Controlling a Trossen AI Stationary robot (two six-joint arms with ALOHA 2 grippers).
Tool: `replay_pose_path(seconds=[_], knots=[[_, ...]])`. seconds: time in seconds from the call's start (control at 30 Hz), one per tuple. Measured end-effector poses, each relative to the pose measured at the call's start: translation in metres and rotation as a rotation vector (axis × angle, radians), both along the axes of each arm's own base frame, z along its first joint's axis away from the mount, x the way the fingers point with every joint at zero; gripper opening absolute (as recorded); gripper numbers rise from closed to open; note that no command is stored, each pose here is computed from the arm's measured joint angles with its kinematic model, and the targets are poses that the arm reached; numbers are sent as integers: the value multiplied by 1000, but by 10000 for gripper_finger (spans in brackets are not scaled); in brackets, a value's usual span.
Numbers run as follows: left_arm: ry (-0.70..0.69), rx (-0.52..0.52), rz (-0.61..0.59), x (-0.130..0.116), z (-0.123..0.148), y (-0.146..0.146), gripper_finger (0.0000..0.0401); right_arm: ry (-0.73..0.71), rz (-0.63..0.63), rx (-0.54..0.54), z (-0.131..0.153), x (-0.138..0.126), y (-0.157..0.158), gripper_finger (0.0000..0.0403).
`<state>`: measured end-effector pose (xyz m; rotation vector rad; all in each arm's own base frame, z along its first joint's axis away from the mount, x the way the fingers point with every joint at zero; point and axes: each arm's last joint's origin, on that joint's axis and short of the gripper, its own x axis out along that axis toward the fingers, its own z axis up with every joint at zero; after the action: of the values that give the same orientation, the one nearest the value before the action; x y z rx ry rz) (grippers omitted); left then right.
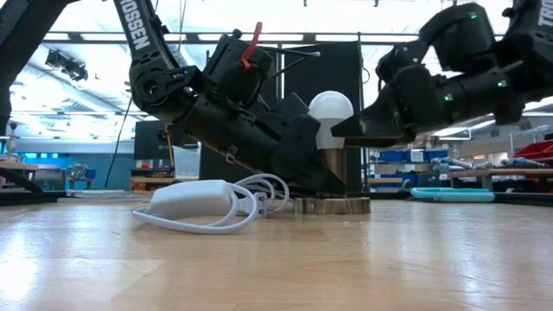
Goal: Screw lightbulb
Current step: Insert the white lightbulb into the silver lamp
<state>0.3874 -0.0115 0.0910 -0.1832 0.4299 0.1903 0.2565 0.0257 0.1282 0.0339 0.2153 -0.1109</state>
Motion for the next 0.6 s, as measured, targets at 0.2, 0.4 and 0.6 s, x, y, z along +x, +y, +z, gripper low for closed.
replay_pose_path(seconds=[0.2,0.4,0.6], knots=[[-5,-5,-38,0,1,-2,218,-4,199,-7,-4,1,-22,275],[-6,0,-135,1,1,-5,218,-27,323,48,-16,6,-37,263],[-8,-4,-271,1,1,-9,218,-43,428,110,-19,17,-32,259]])
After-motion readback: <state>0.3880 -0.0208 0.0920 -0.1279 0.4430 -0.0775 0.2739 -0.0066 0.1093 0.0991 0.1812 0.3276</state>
